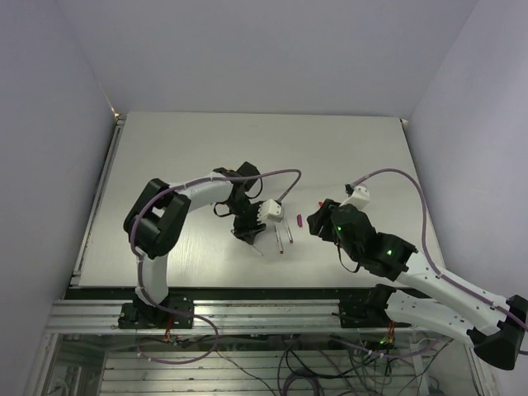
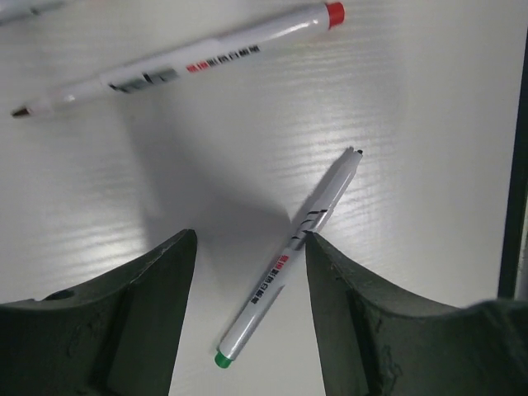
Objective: Insert the pens into the pen caps
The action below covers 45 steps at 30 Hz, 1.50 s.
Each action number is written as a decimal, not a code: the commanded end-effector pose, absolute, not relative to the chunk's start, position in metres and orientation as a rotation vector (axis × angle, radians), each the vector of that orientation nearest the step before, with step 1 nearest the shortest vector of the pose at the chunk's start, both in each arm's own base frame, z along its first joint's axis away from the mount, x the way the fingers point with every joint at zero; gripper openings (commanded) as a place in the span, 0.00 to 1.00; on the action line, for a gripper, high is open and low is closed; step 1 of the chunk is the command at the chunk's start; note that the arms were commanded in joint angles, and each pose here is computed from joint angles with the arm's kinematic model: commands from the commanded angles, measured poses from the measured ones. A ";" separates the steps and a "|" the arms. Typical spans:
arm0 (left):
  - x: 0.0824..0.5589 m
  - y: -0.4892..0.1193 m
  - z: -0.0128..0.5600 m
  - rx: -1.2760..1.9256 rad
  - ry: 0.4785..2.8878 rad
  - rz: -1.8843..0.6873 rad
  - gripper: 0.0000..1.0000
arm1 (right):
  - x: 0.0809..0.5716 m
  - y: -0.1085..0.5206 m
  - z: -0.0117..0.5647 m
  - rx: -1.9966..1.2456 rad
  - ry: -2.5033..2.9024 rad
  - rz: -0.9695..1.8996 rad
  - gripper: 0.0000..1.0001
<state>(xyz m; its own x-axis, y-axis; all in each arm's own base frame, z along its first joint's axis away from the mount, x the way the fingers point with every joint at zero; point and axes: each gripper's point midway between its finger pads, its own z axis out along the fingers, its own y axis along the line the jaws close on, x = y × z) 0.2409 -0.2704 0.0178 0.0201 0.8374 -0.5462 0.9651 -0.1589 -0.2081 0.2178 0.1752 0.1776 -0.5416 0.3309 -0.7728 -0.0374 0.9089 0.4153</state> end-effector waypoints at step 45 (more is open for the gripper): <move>0.288 -0.113 0.211 0.008 1.979 0.126 0.79 | 0.162 0.339 0.096 -0.814 2.123 0.707 0.51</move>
<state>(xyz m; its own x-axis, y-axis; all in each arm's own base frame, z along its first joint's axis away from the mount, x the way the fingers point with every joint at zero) 0.2938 -0.1503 0.1888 -0.4101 0.2458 -0.8783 0.2162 0.9618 0.1682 0.1505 0.3145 0.0880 -0.6225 -0.2794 -0.7311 -0.6811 0.6535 0.3302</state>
